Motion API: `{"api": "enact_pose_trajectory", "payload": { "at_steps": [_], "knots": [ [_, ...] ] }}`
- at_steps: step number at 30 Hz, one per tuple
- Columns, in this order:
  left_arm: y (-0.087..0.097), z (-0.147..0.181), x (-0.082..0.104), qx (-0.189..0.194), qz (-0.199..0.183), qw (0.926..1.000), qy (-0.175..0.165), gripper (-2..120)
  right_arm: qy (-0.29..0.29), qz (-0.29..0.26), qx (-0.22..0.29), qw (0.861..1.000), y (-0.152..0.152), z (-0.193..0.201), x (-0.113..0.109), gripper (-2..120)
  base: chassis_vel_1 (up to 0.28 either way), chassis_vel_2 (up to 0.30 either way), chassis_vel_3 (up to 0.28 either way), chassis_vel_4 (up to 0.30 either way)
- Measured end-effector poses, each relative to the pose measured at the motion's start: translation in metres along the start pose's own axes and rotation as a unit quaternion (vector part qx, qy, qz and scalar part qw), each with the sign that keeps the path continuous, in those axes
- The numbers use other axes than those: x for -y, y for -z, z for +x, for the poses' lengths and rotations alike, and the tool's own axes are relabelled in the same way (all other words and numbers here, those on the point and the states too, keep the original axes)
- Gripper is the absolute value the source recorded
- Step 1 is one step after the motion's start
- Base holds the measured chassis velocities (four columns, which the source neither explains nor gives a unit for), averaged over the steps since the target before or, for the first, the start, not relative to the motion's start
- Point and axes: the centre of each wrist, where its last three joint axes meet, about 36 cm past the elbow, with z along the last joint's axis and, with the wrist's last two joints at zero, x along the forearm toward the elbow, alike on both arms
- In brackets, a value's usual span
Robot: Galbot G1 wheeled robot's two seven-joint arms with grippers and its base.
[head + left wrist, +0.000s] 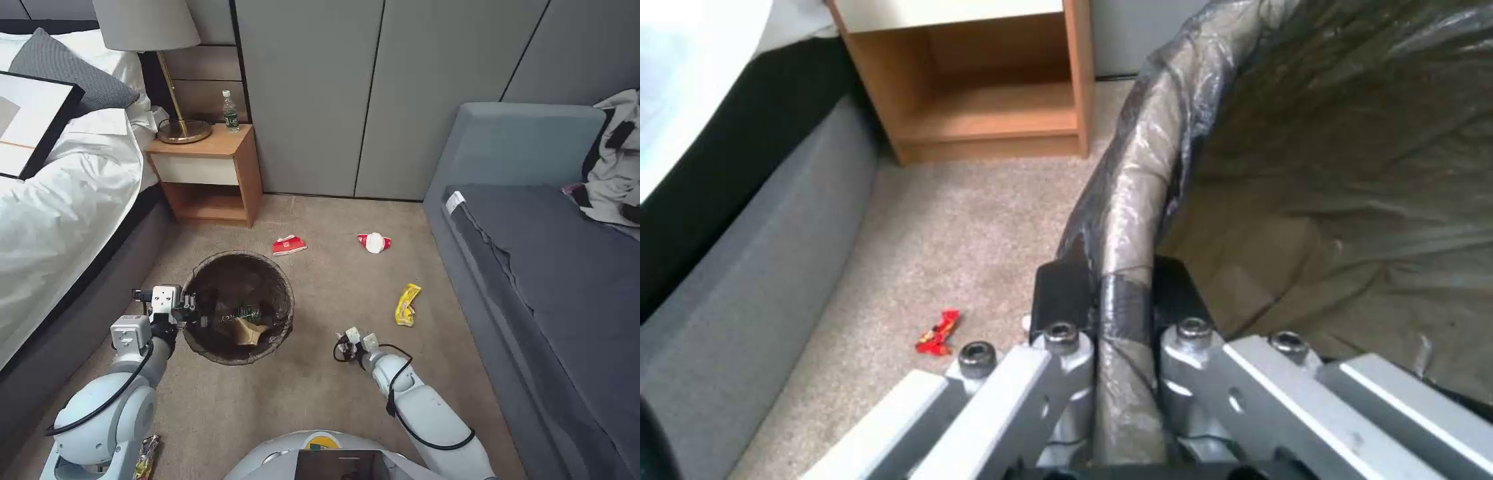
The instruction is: Pick up the trash bin, then pick up the garbage from the floor and place it into the trash bin.
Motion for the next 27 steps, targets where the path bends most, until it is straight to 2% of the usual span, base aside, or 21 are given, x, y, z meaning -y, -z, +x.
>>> {"api": "enact_pose_trajectory", "payload": {
  "at_steps": [7,12,16,17,19,27],
  "knots": [
    [0.0,0.0,0.0,0.001,0.0,1.0,0.0,3,-0.01,0.003,0.023,1.0,0.012,0.012,0.0,0,0.0,0.0,0.0,0.0],
    [0.002,0.001,0.0,0.003,-0.001,1.0,-0.001,3,-0.025,0.005,0.067,0.997,0.04,0.047,0.009,0,0.0,0.0,0.0,0.0],
    [0.002,0.001,0.0,0.003,0.0,1.0,-0.002,3,-0.025,0.017,0.121,0.992,0.073,0.096,0.025,0,0.0,0.0,0.0,0.0],
    [0.002,0.001,0.0,0.003,0.0,1.0,-0.002,3,-0.025,0.017,0.121,0.992,0.073,0.096,0.025,0,0.0,0.0,0.0,0.0],
    [0.002,0.001,0.001,0.003,0.001,1.0,-0.003,3,-0.014,0.024,0.153,0.988,0.095,0.129,0.03,0,0.0,0.0,0.0,0.0],
    [0.001,0.001,0.001,0.0,0.002,1.0,-0.005,3,0.03,0.031,0.234,0.971,0.149,0.206,0.024,0,0.0,0.0,0.0,0.0]
  ]
}}
